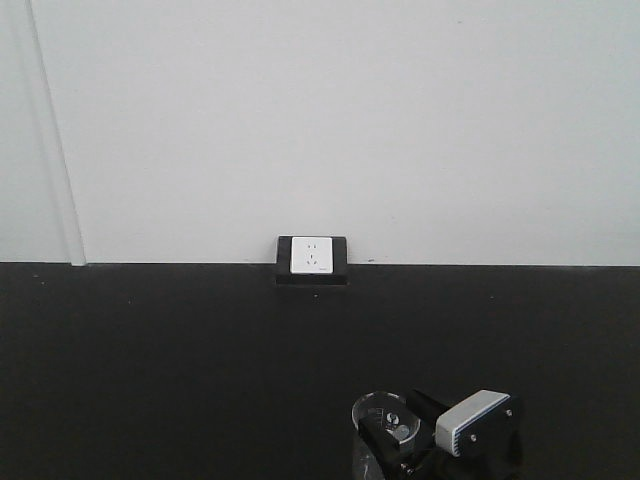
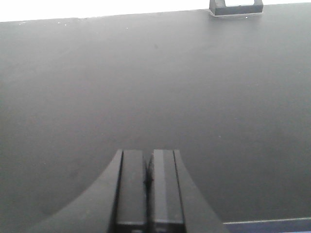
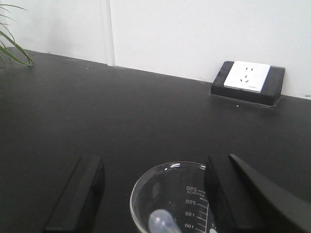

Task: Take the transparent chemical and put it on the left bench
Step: 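Move the right gripper down to the dropper pipette in the beaker, then close the right gripper on the pipette and lift it out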

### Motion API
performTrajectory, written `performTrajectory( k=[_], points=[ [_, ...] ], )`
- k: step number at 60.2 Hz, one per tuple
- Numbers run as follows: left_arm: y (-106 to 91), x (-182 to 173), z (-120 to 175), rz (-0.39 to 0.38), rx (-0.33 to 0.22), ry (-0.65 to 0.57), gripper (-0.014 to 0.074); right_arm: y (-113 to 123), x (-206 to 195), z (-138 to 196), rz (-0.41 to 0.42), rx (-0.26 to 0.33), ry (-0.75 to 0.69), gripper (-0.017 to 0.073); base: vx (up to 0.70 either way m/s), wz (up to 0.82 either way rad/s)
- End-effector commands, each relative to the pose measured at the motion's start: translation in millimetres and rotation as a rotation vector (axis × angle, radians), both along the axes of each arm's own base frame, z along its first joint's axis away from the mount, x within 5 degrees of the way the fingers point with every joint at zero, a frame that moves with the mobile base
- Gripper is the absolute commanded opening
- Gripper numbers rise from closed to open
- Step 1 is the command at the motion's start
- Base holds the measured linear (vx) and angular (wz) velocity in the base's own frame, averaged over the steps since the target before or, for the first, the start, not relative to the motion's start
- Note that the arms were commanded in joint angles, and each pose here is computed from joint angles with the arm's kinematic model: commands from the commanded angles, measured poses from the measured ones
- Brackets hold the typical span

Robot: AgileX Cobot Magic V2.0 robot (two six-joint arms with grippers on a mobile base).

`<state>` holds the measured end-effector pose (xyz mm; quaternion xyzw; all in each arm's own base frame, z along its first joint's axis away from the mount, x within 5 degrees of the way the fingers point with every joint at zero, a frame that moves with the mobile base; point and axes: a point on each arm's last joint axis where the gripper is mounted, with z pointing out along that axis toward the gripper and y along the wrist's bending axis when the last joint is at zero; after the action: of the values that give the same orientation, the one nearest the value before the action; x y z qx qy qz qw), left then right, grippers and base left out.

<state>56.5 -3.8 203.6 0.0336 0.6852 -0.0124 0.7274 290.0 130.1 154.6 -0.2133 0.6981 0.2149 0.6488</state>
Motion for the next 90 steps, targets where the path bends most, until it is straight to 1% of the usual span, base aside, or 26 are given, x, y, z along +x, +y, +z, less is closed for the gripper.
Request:
performTrajectory(
  k=[1,9,16,21,27,34,42,48,55,62,71,76,82,90],
  points=[
    [0.2,-1,3,-0.001,-0.014,-0.081,-0.0003,2,3,22,0.003,0.054,-0.106,0.0473,0.0,0.0],
    [0.2,-1,3,-0.001,-0.014,-0.081,-0.0003,2,3,22,0.002,0.051,-0.1,0.0462,0.0,0.0],
    [0.2,-1,3,-0.001,-0.014,-0.081,-0.0003,2,4,16,0.0,0.035,-0.044,0.0449,0.0,0.0],
    [0.2,-1,3,-0.001,-0.014,-0.081,-0.0003,2,3,16,0.01,0.027,-0.055,0.0432,0.0,0.0],
    [0.2,-1,3,-0.001,-0.014,-0.081,-0.0003,3,3,18,0.016,0.04,-0.078,0.039,0.0,0.0],
    [0.2,-1,3,-0.001,-0.014,-0.081,-0.0003,3,3,18,0.014,0.04,-0.077,0.0286,0.0,0.0],
    [0.2,-1,3,-0.001,-0.014,-0.081,-0.0003,3,3,16,0.011,0.028,-0.06,0.01,0.0,0.0],
    [0.2,-1,3,-0.001,-0.014,-0.081,-0.0003,3,3,16,0.011,0.027,-0.058,-0.0012,0.0,0.0],
    [0.2,-1,3,-0.001,-0.014,-0.081,-0.0003,3,3,18,0.012,0.029,-0.072,-0.001,0.0,0.0],
    [0.2,-1,3,-0.001,-0.014,-0.081,-0.0003,2,1,33,0.013,0.045,-0.136,-0.0007,0.0,0.0],
    [0.2,-1,3,-0.001,-0.014,-0.081,-0.0003,-5,-6,68,-0.037,0.076,-0.2,-0.0005,0.0,0.0],
    [0.2,-1,3,-0.001,-0.014,-0.081,-0.0003,-10,-16,94,-0.051,0.066,-0.228,-0.0004,0.0,0.0],
    [0.2,-1,3,-0.001,-0.014,-0.081,-0.0003,-19,-32,120,-0.081,0.02,-0.206,-0.0004,0.0,0.0],
    [0.2,-1,3,-0.001,-0.014,-0.081,-0.0003,-38,-66,153,-0.15,-0.062,-0.128,-0.0004,0.0,0.0]
  ],
)
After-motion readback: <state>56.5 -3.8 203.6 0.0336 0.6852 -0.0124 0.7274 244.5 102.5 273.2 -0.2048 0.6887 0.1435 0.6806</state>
